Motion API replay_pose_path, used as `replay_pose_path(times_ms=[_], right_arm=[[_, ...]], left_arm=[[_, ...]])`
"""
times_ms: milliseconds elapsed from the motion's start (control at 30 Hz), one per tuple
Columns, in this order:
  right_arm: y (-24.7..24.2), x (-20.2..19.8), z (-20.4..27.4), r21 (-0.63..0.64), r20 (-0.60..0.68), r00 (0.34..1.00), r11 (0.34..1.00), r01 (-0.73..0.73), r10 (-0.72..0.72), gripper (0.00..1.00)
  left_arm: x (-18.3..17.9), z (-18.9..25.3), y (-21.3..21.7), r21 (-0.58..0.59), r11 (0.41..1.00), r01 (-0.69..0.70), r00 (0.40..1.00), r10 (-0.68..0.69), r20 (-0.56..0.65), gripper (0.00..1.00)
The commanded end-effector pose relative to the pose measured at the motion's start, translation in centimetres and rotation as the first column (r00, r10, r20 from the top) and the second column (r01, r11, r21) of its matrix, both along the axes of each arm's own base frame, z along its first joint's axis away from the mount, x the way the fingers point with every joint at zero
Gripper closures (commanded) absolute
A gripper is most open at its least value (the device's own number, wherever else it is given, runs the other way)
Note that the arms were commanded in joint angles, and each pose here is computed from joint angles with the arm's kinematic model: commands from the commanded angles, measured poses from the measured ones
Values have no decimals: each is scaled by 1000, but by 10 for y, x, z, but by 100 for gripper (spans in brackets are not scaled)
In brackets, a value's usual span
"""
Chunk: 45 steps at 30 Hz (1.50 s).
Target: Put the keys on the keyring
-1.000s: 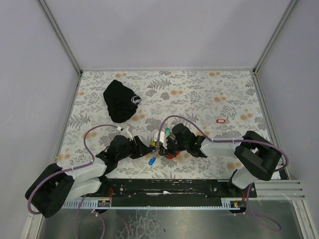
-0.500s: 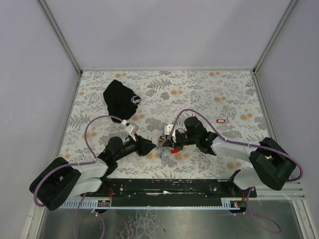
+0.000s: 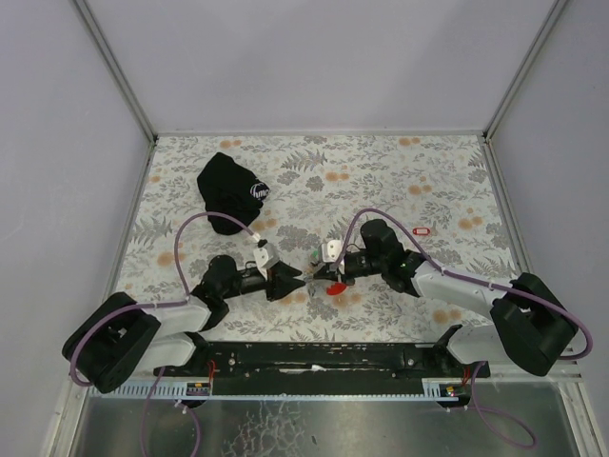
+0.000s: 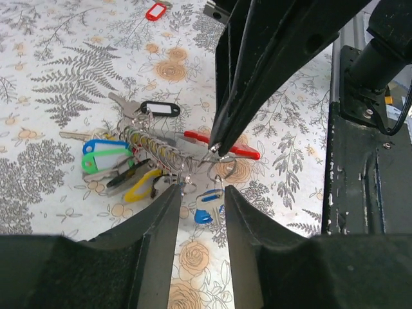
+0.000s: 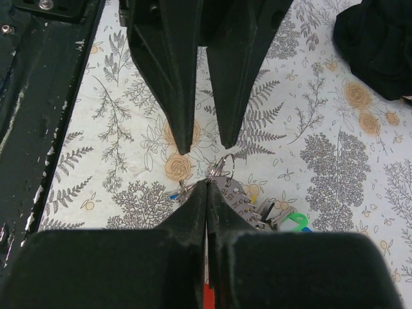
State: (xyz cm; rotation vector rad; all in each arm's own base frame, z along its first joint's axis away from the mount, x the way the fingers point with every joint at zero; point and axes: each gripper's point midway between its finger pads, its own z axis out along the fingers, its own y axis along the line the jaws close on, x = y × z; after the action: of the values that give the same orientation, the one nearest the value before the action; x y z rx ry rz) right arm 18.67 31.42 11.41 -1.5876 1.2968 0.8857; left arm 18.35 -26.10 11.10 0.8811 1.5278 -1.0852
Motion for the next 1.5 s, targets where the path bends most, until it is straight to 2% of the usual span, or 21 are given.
replay_pose_path(times_ms=[0,100,400,567,767,1000,1300,1467], right_arm=[[7,2,31,74,76,995,995,-65,60,100],[6,0,33,79,80,994,994,-76,69,100],[3,2,36,94,91,994,993,-65,56,100],[1,5,35,100,86,995,994,-50,42,100],[-1,5,37,110,94,995,993,-50,40,100],[0,0,37,118,97,993,990,-82,70,100],[0,-2,38,122,100,992,988,-93,81,100],[0,-2,39,124,101,991,988,-96,84,100]], left_arm=[[21,27,-9,-22,1000,-6,985,9,171,70],[45,25,-6,-16,993,-121,982,121,143,70],[74,19,2,-30,964,-265,962,267,58,68],[47,26,8,-60,981,-182,975,188,119,65],[17,37,4,-66,997,-27,967,43,253,63],[0,46,-14,-69,985,159,948,-133,289,64],[3,49,-24,-59,975,213,935,-186,301,75],[5,44,-25,-46,975,216,939,-195,283,76]])
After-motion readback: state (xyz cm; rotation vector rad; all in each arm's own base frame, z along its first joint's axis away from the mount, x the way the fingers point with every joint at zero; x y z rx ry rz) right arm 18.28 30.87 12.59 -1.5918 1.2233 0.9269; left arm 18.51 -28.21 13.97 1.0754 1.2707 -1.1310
